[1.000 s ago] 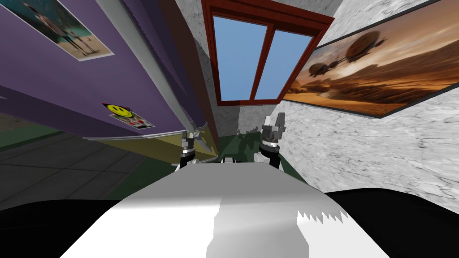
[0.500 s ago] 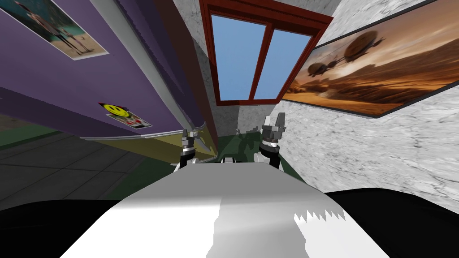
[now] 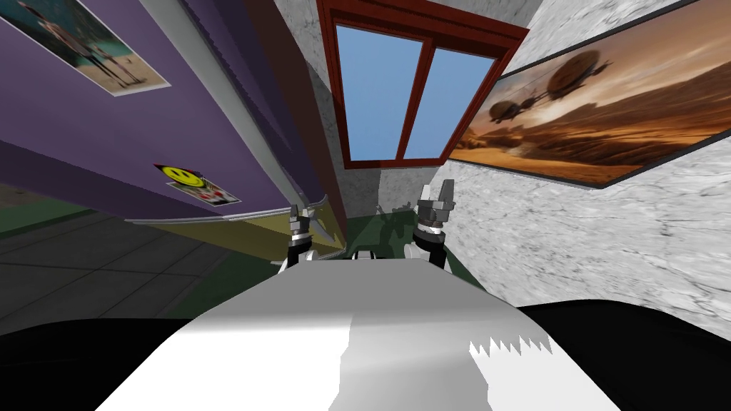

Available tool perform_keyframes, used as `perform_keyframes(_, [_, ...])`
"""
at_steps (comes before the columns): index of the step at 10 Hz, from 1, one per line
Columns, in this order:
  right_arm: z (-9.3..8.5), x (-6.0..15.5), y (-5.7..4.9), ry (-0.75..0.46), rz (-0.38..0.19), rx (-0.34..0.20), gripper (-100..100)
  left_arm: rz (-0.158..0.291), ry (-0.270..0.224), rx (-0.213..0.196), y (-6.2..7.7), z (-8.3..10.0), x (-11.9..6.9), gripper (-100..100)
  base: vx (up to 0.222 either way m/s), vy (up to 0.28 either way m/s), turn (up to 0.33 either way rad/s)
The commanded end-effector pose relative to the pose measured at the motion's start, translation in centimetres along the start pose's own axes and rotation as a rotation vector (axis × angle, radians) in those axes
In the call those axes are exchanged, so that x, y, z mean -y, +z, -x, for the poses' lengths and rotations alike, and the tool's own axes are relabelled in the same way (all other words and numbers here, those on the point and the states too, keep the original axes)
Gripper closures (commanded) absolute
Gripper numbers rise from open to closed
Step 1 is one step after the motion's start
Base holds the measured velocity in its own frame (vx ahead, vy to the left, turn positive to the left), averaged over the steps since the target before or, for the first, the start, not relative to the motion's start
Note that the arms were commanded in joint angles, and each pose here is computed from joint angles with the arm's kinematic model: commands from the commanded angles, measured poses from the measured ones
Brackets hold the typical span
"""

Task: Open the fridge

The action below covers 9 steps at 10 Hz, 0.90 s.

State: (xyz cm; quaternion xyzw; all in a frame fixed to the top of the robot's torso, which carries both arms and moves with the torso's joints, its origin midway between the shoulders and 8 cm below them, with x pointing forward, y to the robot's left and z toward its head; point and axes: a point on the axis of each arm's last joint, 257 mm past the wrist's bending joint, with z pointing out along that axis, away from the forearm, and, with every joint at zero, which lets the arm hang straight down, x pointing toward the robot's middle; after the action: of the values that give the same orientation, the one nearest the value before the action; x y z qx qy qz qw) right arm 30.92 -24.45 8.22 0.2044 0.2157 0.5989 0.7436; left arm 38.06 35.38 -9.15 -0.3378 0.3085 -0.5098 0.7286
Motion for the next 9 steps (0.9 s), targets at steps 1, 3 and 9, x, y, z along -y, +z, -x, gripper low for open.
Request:
perform_keyframes(1, [0.0,0.0,0.0,0.0,0.0,0.0,0,0.002,0.0,-0.001,0.7,0.3,0.8,-100,0.037,0.001,0.002])
perform_keyframes(3, [0.0,0.0,0.0,0.0,0.0,0.0,0,0.002,0.0,0.0,-0.1,0.0,0.0,100,-0.006,0.002,0.0])
perform_keyframes(9, [0.0,0.0,0.0,0.0,0.0,0.0,0,-0.011,-0.031,-0.043,-0.2,-1.0,0.4,100,-0.128,0.056,-0.051])
